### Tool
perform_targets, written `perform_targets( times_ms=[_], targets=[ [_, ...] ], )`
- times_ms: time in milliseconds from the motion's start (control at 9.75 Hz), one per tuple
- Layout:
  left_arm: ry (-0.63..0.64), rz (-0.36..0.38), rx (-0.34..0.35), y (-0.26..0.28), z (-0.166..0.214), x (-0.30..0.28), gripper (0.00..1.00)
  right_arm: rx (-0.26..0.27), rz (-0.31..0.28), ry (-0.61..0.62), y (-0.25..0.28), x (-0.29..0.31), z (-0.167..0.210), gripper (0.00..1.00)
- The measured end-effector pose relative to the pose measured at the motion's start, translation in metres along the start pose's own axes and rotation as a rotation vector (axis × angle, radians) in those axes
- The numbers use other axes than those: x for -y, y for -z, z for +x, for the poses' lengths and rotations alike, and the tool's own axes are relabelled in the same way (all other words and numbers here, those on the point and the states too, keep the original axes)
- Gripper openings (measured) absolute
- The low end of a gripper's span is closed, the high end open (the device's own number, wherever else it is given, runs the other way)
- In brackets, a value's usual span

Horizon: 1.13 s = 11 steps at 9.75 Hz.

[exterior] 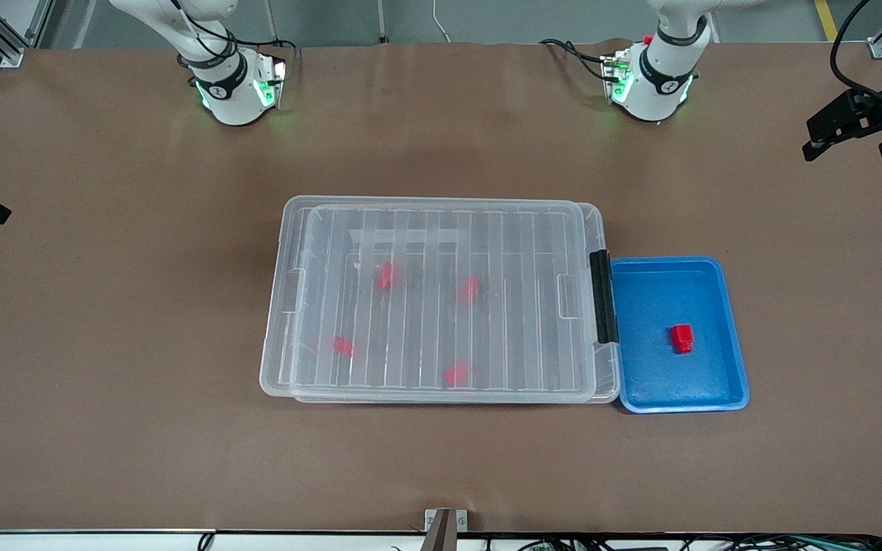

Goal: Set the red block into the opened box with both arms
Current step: 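Reach the left gripper to the red block while the right gripper reaches the lid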

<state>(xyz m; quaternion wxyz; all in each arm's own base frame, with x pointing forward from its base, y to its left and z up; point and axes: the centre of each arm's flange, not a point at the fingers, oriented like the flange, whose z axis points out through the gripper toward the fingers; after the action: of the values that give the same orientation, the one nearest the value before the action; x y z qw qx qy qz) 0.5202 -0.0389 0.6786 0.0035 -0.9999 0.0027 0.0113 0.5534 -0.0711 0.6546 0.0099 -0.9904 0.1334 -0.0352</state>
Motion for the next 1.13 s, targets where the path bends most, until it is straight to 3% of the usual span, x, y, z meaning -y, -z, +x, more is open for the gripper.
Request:
perform_targets(
  times_ms=[410, 615, 821, 1128],
  targets=[
    [0.0, -0.009, 0.058, -0.068, 0.04, 0.002, 1.0, -0.004, 0.0, 0.0, 0.0, 0.0, 0.001, 1.0],
    [-0.003, 0.019, 0.022, -0.143, 0.063, 0.005, 1.0, 0.016, 0.003, 0.033, -0.01, 0.009, 0.002, 1.0],
    [-0.007, 0.017, -0.032, -0.218, 0.071, 0.007, 1.0, 0.074, 0.01, 0.179, -0.055, 0.079, 0.003, 1.0],
    [0.015, -0.006, -0.095, -0.309, 0.083, 0.022, 1.0, 0.098, 0.009, 0.325, -0.165, 0.212, 0.003, 1.0]
  ],
)
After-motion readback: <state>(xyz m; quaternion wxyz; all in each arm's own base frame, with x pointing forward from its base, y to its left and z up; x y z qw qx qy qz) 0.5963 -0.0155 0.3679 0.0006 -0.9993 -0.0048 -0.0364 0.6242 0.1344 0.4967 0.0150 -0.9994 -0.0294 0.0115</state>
